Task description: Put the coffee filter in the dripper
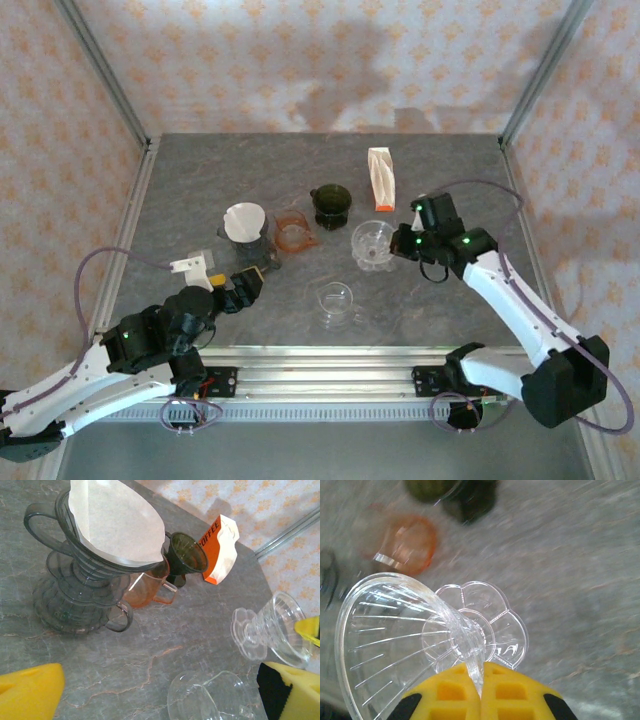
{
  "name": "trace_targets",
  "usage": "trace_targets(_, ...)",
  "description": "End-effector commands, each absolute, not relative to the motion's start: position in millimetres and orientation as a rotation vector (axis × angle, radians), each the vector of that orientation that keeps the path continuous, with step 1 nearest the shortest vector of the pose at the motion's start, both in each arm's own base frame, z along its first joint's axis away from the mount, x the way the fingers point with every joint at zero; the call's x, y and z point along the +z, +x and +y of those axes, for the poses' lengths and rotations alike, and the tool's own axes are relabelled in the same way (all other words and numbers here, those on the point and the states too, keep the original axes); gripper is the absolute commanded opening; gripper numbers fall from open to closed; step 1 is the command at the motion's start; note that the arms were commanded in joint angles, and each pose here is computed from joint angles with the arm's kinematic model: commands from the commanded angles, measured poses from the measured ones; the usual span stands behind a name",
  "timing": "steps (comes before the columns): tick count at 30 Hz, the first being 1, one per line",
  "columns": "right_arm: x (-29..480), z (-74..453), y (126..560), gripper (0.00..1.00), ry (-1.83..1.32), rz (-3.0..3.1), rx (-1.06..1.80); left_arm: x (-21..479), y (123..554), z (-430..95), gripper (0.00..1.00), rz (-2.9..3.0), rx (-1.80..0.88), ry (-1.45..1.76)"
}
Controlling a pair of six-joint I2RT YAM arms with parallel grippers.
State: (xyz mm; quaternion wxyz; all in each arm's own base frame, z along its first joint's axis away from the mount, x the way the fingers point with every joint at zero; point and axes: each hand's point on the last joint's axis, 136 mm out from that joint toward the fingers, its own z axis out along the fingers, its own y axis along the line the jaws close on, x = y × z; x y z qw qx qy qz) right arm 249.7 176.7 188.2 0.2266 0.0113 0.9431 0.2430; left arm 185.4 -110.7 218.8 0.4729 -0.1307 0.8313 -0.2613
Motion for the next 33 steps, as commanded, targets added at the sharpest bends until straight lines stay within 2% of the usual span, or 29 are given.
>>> trace_targets(1,202,193,218,0.00,-0.117,2.645,0.665,215,187,-103,1.00,2.016,-0.607,-0.345)
trace_targets(12,196,225,186,0.00,-0.241,2.738,0.688,213,186,-99,0.99,2.014,-0.598,-0.351)
trace_targets(33,178,241,191,0.00,-0.247,2.755,0.661,211,184,-95,0.99,2.011,-0.597,-0.359)
